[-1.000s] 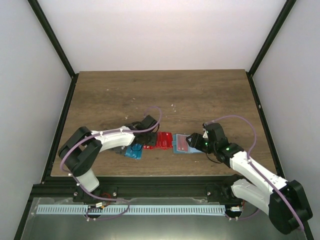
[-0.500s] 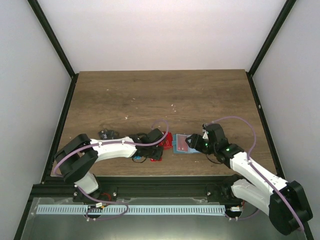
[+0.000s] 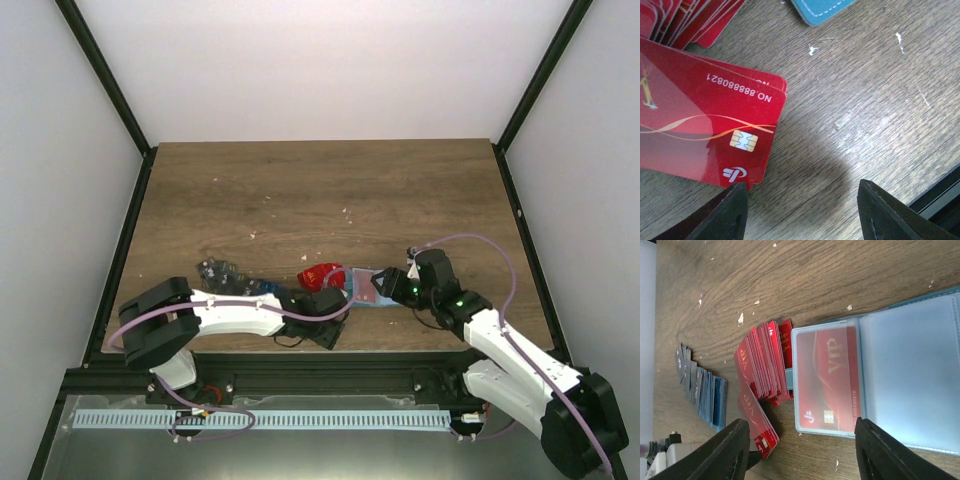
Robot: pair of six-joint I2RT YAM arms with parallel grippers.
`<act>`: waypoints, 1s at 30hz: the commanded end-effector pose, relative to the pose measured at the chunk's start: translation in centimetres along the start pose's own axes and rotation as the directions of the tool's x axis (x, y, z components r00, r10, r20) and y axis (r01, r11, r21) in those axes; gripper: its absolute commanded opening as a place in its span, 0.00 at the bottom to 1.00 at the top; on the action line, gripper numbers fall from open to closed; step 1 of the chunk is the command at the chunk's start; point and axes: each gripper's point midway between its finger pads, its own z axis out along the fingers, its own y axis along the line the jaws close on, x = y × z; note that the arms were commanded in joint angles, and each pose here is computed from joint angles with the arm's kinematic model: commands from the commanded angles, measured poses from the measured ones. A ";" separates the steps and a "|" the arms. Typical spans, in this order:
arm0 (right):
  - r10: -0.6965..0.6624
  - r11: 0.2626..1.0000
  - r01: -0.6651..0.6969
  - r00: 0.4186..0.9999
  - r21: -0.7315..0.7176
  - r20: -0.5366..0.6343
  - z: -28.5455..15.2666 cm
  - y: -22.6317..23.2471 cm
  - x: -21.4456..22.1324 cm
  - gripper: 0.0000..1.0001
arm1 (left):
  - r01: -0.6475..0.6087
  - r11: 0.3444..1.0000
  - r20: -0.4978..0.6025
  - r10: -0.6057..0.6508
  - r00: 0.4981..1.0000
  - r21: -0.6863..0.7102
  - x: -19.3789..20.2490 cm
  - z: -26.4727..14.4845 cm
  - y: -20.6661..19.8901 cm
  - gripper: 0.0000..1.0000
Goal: Put the credit cards into the card holder
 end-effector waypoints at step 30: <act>0.042 0.999 -0.042 0.999 0.012 -0.005 -0.2 -0.7 0.5 0.60 | -0.020 0.999 0.021 0.020 1.000 -0.031 -2.4 0.9 4.0 0.77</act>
